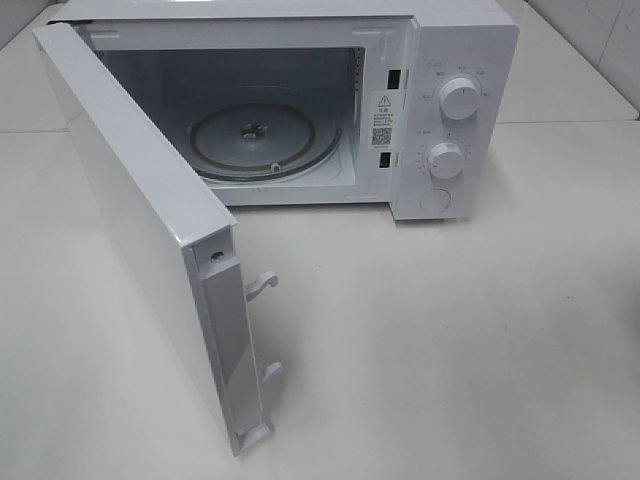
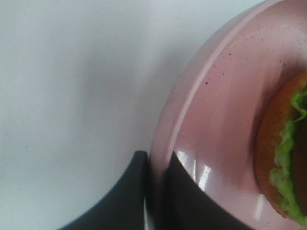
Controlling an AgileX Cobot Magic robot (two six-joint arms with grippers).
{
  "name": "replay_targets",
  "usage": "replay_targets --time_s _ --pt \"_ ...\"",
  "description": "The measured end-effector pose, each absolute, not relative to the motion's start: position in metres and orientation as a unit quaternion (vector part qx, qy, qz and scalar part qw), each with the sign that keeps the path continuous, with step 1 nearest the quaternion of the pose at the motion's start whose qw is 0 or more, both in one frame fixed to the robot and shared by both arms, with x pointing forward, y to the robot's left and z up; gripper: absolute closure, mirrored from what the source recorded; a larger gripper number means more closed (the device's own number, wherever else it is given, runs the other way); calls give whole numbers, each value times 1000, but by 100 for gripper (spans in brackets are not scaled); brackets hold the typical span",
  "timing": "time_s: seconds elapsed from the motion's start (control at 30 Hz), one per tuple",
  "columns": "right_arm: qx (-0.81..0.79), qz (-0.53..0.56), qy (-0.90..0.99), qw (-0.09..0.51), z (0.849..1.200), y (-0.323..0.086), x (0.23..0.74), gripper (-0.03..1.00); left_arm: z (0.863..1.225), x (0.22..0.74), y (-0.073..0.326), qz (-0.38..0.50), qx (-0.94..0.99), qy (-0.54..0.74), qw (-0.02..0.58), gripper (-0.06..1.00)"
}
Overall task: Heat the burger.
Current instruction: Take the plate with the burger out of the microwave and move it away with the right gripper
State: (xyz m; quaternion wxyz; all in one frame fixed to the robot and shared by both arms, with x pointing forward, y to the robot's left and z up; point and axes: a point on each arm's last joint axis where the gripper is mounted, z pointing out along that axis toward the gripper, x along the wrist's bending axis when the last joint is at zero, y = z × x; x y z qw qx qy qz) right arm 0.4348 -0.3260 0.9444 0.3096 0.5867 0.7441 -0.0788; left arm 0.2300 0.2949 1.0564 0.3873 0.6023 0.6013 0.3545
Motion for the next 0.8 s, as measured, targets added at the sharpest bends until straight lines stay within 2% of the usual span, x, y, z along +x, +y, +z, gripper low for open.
replay_targets --time_s 0.4,0.8 --pt "595 -95 743 291 913 -325 449 89 1056 230 295 354 602 601 387 -4" --pt "594 -89 760 248 886 -318 457 88 1056 230 295 354 602 601 387 -4"
